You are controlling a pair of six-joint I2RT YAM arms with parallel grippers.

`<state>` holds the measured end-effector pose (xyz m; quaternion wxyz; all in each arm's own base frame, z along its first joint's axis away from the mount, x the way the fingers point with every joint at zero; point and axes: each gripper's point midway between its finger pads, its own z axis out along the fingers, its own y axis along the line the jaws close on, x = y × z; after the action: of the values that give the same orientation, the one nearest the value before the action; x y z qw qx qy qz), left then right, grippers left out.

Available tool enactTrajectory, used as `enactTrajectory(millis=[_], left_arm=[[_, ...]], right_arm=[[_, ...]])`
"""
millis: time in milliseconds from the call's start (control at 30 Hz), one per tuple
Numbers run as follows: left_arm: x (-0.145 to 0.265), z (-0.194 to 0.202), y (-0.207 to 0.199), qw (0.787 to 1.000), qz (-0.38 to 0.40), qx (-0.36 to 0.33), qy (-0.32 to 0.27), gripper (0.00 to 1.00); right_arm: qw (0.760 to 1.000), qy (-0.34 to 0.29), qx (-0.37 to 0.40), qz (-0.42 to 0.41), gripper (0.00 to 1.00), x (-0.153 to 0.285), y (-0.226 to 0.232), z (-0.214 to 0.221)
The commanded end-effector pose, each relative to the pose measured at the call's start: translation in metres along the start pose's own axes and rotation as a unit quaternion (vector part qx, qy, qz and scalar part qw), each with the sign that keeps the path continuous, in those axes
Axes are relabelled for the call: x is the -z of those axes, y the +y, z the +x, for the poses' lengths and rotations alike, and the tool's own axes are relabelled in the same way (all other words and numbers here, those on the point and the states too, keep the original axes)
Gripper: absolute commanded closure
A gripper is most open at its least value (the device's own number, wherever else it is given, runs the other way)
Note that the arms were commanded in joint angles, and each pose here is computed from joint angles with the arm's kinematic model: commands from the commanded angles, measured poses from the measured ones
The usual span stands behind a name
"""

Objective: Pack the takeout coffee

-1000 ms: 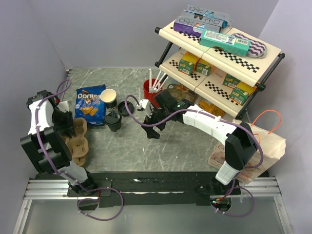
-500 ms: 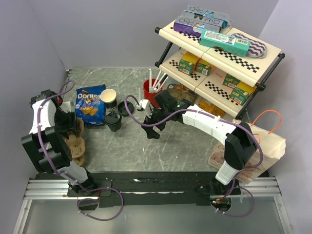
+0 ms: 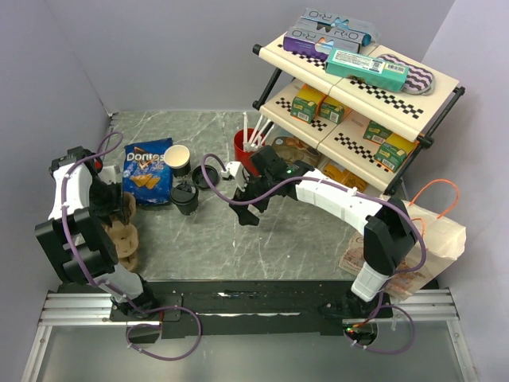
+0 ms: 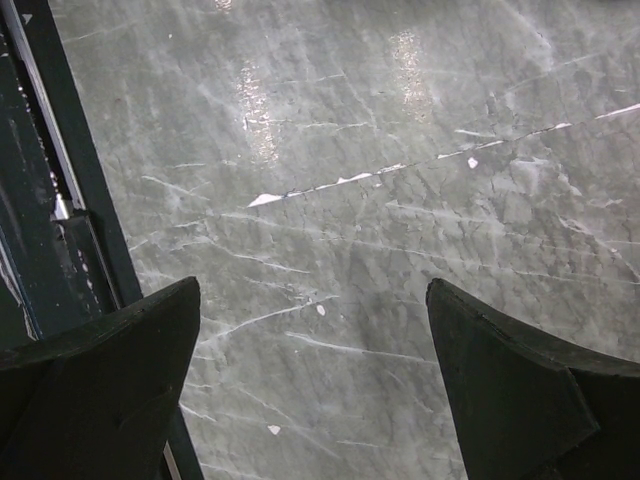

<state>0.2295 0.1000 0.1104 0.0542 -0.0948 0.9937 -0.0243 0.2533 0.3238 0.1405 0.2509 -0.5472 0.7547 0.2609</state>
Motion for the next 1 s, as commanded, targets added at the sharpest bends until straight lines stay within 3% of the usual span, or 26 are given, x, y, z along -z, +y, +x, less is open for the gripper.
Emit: enactTrajectory(millis=[0, 400, 733, 867, 967], left_arm=[[0.000, 0.001, 0.003, 1.000, -0.017, 0.003, -0.006, 0.51], [0.010, -0.001, 0.001, 0.999, -0.029, -0.013, -0.019, 0.47], [0.004, 0.006, 0.003, 0.999, -0.033, -0.013, -0.005, 0.71], [0.011, 0.004, 0.003, 0.999, -0.035, -0.018, -0.009, 0.99], [0.033, -0.004, 0.006, 0.998, -0.046, -0.021, -0.028, 0.99]], right_arm=[[1.000, -0.021, 0.013, 0.005, 0.00, 0.006, -0.005, -0.020], [1.000, -0.020, 0.013, 0.002, 0.00, 0.005, -0.002, -0.018], [1.000, -0.021, 0.014, 0.003, 0.00, 0.004, -0.003, -0.020], [1.000, -0.020, 0.015, 0.004, 0.00, 0.004, -0.002, -0.019], [1.000, -0.019, 0.014, 0.003, 0.00, 0.005, -0.001, -0.018]])
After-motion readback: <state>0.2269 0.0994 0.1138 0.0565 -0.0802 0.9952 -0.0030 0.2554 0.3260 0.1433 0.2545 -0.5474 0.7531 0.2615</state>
